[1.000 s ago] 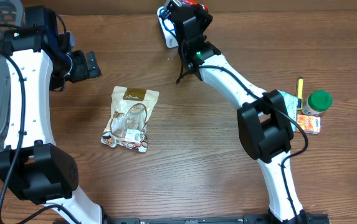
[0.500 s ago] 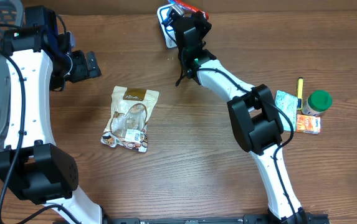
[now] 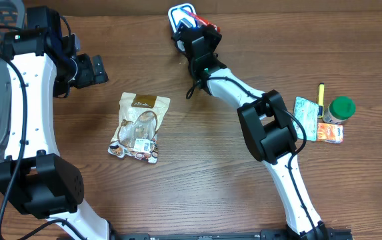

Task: Scan the item barcode
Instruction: 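Lift the red stick and carry it to the white scanner, then hold the red stick against the white scanner window with right gripper, then carry the red stick right and drop it near the jar, then move the right gripper to the Pantree snack bag and grasp it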

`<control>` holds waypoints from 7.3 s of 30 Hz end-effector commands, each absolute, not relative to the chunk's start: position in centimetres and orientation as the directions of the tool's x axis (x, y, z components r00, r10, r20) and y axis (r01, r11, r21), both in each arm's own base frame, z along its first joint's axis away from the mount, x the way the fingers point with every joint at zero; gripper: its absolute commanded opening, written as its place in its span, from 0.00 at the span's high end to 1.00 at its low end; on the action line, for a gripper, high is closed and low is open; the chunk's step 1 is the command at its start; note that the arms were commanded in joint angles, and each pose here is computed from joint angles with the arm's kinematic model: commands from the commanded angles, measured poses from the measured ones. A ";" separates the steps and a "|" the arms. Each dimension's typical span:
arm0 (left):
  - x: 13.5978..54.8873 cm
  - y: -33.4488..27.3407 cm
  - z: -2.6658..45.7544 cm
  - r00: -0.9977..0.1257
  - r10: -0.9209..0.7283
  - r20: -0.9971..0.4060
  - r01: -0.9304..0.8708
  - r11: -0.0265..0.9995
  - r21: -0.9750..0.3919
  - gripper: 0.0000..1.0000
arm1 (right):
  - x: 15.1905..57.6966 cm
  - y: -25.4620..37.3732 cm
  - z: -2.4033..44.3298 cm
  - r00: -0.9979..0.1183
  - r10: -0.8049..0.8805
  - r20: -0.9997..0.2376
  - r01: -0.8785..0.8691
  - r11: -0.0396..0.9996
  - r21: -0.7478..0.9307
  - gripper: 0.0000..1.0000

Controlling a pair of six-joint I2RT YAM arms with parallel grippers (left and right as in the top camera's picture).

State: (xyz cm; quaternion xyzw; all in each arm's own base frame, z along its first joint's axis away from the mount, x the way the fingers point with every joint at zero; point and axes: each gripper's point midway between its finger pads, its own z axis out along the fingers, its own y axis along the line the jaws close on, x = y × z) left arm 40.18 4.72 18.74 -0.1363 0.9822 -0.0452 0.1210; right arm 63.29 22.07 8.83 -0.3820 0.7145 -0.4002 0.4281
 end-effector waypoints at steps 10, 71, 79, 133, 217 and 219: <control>40.2 4.3 18.9 -0.938 -0.260 -0.230 -0.237 0.963 -0.126 0.00 | 62.9 22.3 10.2 -0.346 -0.923 -0.170 -0.193 0.247 -0.950 0.93; 40.2 4.3 18.9 -0.938 -0.260 -0.230 -0.237 0.963 -0.126 0.00 | 48.9 22.1 21.0 -0.617 -0.523 -0.588 -0.415 0.851 -0.321 0.97; 40.2 4.3 18.9 -0.938 -0.260 -0.230 -0.237 0.963 -0.126 0.00 | 41.8 17.9 16.9 -0.883 -0.340 -0.323 -0.322 0.941 -0.107 0.97; 40.2 4.3 18.9 -0.938 -0.260 -0.230 -0.237 0.963 -0.126 0.00 | 36.4 -0.5 9.1 -0.910 0.407 0.082 0.410 0.912 0.017 0.50; 40.2 4.3 18.9 -0.938 -0.260 -0.230 -0.237 0.963 -0.126 0.00 | 31.2 21.3 5.5 -0.998 -0.030 -0.059 -0.027 0.998 -0.049 0.13; 40.2 4.3 18.9 -0.938 -0.260 -0.230 -0.237 0.963 -0.126 0.00 | 30.4 23.3 5.5 -0.999 -0.037 -0.013 -0.038 0.998 0.058 0.18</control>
